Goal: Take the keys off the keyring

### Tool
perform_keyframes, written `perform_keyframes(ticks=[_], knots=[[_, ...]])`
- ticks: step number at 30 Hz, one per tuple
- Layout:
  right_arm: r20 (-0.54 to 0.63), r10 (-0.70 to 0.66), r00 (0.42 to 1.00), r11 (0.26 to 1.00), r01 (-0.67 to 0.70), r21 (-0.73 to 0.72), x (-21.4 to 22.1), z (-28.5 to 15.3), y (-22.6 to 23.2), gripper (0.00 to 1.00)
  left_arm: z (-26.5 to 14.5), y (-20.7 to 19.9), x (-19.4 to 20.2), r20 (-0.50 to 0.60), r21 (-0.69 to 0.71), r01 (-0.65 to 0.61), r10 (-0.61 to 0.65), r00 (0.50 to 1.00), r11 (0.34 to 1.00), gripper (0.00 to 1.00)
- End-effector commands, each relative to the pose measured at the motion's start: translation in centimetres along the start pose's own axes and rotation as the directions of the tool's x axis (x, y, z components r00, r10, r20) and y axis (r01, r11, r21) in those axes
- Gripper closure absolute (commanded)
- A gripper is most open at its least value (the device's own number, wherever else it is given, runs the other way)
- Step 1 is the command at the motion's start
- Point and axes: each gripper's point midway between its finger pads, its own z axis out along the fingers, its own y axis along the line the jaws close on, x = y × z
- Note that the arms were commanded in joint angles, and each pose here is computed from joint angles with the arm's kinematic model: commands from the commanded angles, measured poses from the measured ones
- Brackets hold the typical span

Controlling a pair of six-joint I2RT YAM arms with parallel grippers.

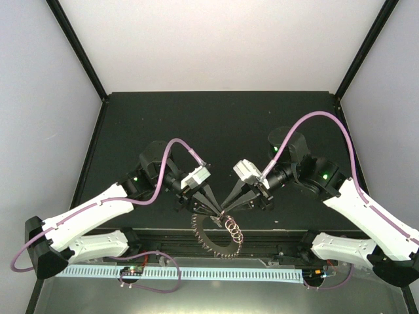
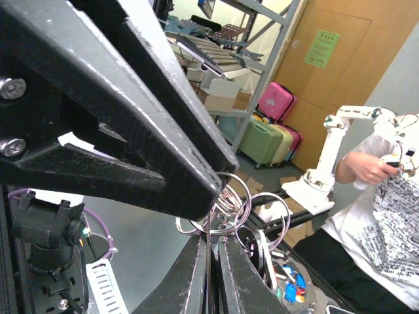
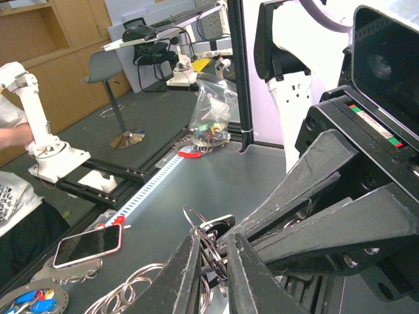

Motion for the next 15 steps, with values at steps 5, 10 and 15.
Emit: perform_keyframes(ticks=[5, 10, 15], knots=[[-0.006, 0.003, 1.000, 0.999, -0.003, -0.040, 0.38, 0.61, 0.46, 0.86, 0.05, -0.99, -1.74, 0.011, 0.026, -0.073, 0.073, 0.997, 0.997, 0.98], [-0.019, 0.007, 1.000, 0.999, -0.008, -0.041, 0.67, 0.80, 0.45, 0.89, 0.07, -0.81, -1.74, 0.013, 0.021, -0.071, 0.071, 0.997, 0.997, 0.99], [-0.022, -0.015, 1.000, 1.000, 0.015, -0.006, 0.55, 0.64, 0.30, 0.99, 0.06, -0.74, -1.76, 0.014, 0.016, -0.071, 0.071, 0.997, 0.997, 0.98]])
